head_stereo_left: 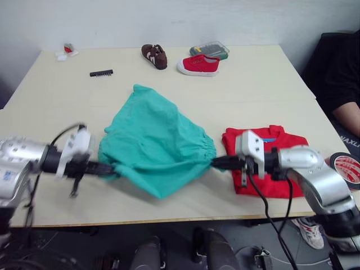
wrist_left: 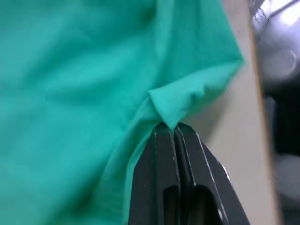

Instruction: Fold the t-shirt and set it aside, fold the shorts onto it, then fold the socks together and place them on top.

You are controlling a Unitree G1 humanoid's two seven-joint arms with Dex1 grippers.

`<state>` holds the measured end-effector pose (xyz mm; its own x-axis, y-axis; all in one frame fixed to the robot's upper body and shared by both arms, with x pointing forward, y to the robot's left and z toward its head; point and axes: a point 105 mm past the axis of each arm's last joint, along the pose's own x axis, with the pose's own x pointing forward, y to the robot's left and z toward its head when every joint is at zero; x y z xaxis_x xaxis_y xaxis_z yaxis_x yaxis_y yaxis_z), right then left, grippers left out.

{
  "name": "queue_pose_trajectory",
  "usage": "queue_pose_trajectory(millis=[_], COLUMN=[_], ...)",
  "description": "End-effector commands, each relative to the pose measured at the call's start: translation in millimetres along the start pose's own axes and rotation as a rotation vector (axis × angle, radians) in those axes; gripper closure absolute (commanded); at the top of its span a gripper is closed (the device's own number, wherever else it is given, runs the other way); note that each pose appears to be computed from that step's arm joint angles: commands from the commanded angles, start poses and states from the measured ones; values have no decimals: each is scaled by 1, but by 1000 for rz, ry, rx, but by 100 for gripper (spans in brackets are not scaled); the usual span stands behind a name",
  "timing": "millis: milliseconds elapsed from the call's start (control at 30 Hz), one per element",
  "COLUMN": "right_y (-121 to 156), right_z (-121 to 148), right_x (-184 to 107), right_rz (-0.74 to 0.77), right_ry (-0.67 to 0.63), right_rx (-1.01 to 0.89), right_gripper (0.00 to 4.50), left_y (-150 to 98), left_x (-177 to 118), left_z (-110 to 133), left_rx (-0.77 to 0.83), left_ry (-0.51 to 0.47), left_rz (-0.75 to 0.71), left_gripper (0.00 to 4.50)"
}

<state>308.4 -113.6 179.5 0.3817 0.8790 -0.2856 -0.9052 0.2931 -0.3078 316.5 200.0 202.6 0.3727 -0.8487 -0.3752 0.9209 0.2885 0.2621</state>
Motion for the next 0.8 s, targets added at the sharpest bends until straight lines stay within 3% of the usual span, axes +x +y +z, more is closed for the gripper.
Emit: queue_pose_trajectory(millis=[33, 100, 167, 200, 300, 400, 500, 600, 667, 800], right_y=[-72, -118, -140, -139, -133, -117, -88, -48, -13, 39], right_z=[16, 54, 113, 134, 175, 184, 152, 115, 66, 20], right_x=[-11, -31, -63, -73, -91, -86, -56, -30, -3, 13], right_rz=[-321, -565, -780, -825, -894, -803, -532, -293, -130, 77], right_ry=[13, -56, -98, -112, -257, -324, -329, -297, -222, -137], right_rx=[-153, -264, -618, -775, -867, -831, -543, -314, -149, 26], right_gripper=[450, 450, 450, 450, 450, 450, 450, 450, 450, 450], left_y=[88, 130, 138, 136, 129, 119, 103, 77, 48, -11], left_x=[-3, -31, -64, -74, -94, -108, -105, -101, -107, -111], left_z=[59, 126, 190, 208, 239, 250, 230, 171, 98, 27], left_rx=[250, 376, 446, 465, 511, 487, 395, 295, 97, -145], left_ry=[-121, -315, -522, -587, -689, -729, -664, -441, -235, 16], left_rz=[440, 766, 912, 930, 931, 841, 598, 407, 322, 183], left_gripper=[449, 449, 449, 449, 449, 449, 449, 449, 449, 449])
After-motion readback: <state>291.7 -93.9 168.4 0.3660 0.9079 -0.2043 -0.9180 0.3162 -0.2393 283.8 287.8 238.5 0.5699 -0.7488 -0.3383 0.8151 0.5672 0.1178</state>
